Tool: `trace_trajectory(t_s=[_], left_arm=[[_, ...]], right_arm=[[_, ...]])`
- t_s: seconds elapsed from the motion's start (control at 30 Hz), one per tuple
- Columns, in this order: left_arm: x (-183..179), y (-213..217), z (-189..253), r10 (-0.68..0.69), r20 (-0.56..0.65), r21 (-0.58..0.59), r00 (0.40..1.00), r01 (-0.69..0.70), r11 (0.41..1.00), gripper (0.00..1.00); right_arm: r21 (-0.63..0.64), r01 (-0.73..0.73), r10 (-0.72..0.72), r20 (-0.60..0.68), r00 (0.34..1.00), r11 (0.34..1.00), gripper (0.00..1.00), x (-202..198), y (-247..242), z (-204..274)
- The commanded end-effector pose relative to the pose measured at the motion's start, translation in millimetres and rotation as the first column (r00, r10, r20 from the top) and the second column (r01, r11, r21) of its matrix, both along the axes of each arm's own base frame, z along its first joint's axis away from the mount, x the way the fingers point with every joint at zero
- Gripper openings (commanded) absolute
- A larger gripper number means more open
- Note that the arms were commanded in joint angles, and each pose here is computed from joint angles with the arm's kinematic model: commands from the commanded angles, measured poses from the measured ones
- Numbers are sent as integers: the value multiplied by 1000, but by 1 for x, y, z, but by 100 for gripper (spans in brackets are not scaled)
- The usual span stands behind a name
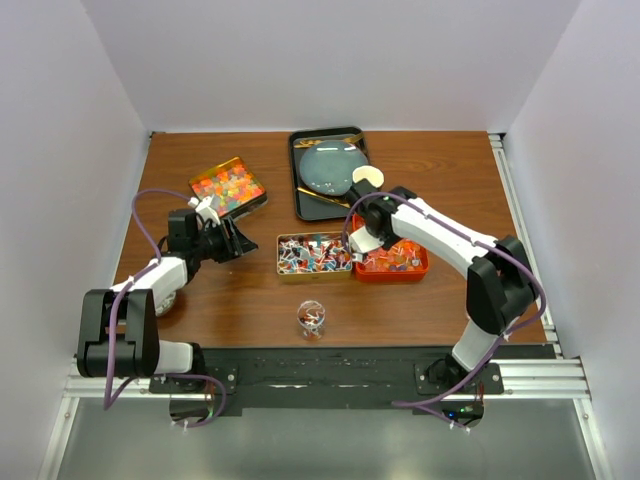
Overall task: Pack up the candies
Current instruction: Scoop the fake candies from the storage box.
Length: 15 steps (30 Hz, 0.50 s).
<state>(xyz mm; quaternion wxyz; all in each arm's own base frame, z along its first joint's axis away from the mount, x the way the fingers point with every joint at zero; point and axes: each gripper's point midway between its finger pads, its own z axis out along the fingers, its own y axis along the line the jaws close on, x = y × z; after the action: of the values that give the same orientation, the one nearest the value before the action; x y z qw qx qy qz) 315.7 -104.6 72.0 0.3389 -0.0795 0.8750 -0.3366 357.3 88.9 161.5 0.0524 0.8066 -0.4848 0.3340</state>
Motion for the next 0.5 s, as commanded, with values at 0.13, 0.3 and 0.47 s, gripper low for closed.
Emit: trace_trajectory(t_s=[0.13, 0.3, 0.47], left_arm=[[7, 3, 9, 15, 46, -9, 999, -15, 1000, 51], [7, 4, 10, 18, 52, -4, 998, -18, 1000, 51], [4, 5, 11, 17, 57, 7, 998, -18, 1000, 51]], right_arm=[[34, 52, -54, 55, 997, 998, 0, 9, -19, 20], [48, 72, -74, 46, 996, 996, 0, 17, -19, 4], [46, 67, -67, 0, 998, 997, 0, 9, -20, -5]])
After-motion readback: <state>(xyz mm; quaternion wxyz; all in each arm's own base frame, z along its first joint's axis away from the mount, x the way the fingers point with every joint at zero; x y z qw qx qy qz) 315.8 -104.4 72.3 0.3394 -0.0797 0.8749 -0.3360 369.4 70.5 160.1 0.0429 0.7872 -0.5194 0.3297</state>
